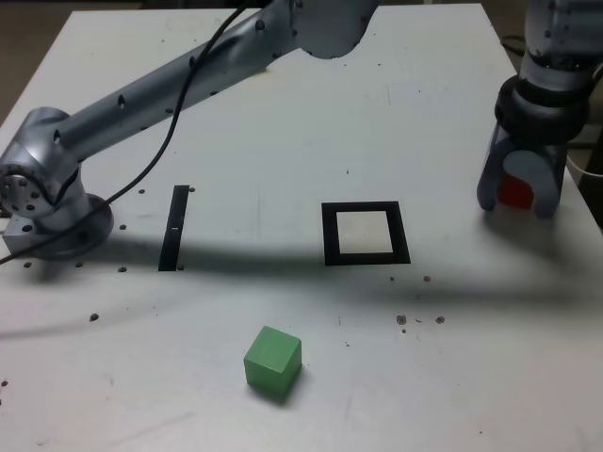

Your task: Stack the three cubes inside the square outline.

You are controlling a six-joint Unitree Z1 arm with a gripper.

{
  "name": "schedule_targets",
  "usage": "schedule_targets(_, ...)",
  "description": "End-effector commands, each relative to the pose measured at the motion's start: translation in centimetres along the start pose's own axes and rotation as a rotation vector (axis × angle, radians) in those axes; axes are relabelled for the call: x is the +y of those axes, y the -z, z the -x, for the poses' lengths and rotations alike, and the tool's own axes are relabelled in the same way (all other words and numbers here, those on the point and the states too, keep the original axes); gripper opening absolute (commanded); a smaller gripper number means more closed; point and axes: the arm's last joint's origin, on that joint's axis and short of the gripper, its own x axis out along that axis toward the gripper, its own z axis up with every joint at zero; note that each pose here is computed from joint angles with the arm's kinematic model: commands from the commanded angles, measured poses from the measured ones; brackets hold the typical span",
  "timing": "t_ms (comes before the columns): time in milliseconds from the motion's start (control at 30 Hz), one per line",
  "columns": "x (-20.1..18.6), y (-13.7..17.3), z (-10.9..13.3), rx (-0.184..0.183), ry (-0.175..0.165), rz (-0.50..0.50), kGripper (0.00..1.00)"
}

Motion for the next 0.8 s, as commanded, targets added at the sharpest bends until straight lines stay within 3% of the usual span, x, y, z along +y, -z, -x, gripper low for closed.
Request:
schedule_targets(0, 0.2, 0.2, 0.8, -0.016, -0.009, 0.002, 0.26)
schedule_targets(200, -0.2, 1.0, 2.3, -0.006, -0.012, -0.005, 0.24)
schedule_targets(533, -3.9, 6.3, 8.9, 0.038, -0.026, 0.008, 0.25)
schedule_targets(767, -6.6, 9.9, 9.9, 0.052, -0.001, 0.055, 0.25)
